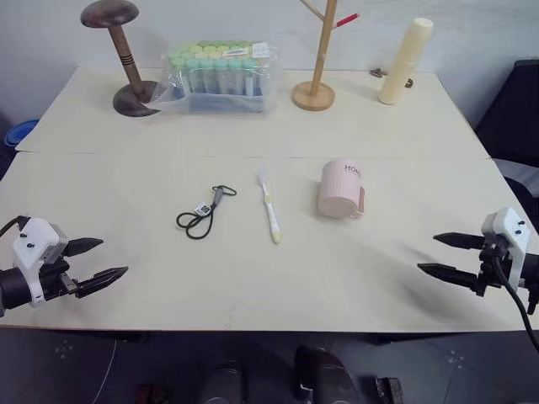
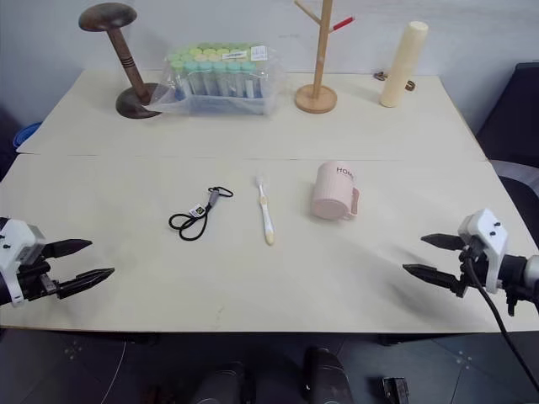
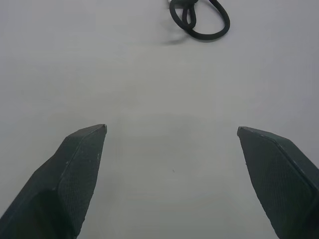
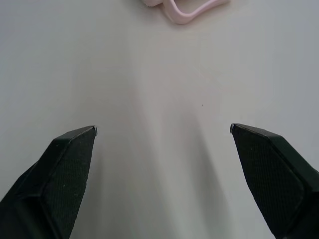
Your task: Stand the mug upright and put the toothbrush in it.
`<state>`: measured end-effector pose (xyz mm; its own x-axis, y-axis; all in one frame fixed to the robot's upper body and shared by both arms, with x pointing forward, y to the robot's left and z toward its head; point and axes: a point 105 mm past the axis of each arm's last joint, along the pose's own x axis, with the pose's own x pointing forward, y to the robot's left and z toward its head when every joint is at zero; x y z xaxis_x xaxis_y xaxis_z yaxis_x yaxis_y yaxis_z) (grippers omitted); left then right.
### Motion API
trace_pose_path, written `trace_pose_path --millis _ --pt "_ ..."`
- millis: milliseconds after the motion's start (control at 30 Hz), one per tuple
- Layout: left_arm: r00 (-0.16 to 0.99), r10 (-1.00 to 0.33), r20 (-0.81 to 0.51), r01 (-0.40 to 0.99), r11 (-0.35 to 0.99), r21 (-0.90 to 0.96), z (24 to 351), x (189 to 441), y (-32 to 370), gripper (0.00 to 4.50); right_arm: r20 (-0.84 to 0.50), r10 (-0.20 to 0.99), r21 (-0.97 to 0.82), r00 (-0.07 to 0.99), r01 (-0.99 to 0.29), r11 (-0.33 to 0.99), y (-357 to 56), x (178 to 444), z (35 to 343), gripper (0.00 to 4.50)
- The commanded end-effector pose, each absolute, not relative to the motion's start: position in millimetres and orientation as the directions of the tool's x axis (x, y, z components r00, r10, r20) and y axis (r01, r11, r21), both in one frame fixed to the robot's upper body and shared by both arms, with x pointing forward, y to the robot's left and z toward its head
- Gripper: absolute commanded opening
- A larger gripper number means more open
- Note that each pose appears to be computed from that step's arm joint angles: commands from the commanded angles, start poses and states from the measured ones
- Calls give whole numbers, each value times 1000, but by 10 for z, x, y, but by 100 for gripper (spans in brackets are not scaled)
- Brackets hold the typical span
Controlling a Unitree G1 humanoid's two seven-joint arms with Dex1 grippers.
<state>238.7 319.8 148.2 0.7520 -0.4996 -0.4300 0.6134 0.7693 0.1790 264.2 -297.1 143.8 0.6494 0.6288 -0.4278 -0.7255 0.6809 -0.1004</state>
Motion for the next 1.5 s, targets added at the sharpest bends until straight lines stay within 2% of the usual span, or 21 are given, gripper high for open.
trace_pose_path --millis 33,533,700,900,1067,1200,1367,1500 --pt "749 -513 -419 629 749 208 1544 2387 3140 445 -391 620 -150 680 -712 686 -3000 2640 1621 450" --pt "767 -503 -398 597 787 156 1577 2430 3091 445 -363 602 -159 711 -684 712 -2965 2710 1639 450" --pt "787 -496 -367 578 801 154 1600 2491 3046 445 -321 568 -149 758 -632 760 -2942 2785 1670 450" --pt "751 -552 -361 628 767 133 1688 2489 2890 445 -301 660 -94 688 -710 698 -2590 2569 1669 450" --pt "753 -565 -337 630 767 122 1809 2574 2861 445 -297 655 -117 694 -708 697 -2503 2547 1725 450" --pt "746 -617 -250 643 765 31 2049 2778 2594 445 -254 719 -99 647 -757 646 -2234 2479 1879 450" --pt "753 -562 -342 580 813 -58 2100 3264 2107 445 -172 781 -175 601 -798 576 -1852 2437 2109 450" --pt "736 -491 -466 538 842 -37 1954 3551 1749 445 -109 800 -236 589 -798 555 -1579 2448 2290 450"
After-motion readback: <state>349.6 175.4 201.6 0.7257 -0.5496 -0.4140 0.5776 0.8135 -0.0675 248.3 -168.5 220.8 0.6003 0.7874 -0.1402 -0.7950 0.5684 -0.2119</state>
